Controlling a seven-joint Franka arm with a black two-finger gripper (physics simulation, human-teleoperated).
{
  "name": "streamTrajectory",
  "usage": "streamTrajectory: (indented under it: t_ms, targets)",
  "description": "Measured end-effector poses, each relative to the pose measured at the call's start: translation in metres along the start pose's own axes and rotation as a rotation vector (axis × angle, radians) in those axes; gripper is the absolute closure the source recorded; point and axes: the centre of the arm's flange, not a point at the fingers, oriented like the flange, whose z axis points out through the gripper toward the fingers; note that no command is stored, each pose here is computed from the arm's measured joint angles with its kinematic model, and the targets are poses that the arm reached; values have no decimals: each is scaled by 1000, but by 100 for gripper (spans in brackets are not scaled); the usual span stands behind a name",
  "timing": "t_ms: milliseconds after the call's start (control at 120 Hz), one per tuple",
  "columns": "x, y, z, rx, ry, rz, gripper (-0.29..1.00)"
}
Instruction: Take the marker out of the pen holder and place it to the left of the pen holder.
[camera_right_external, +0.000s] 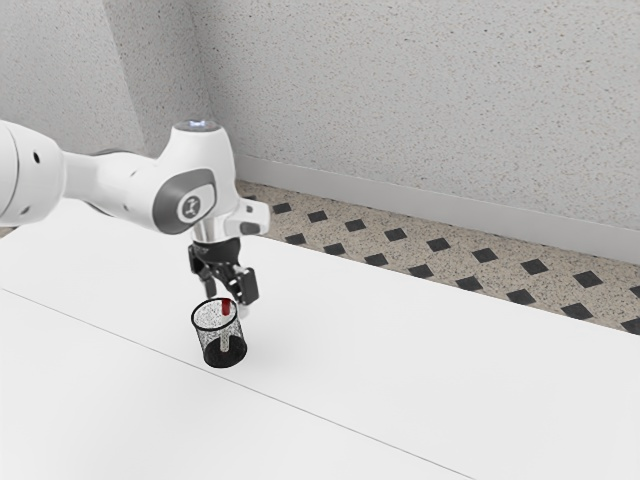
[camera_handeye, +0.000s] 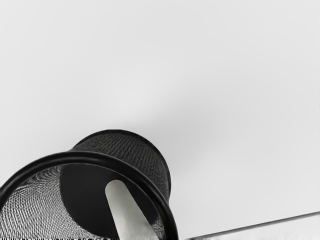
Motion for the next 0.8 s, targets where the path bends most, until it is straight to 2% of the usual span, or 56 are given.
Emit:
streamTrajectory:
  t_ms: [167, 633, 800]
  targets:
    - [-4, -6, 1, -2, 2, -5, 7]
    - [-4, -7, 0, 6, 5, 18, 58]
    - [-5, -10, -3, 11, 8, 16, 71]
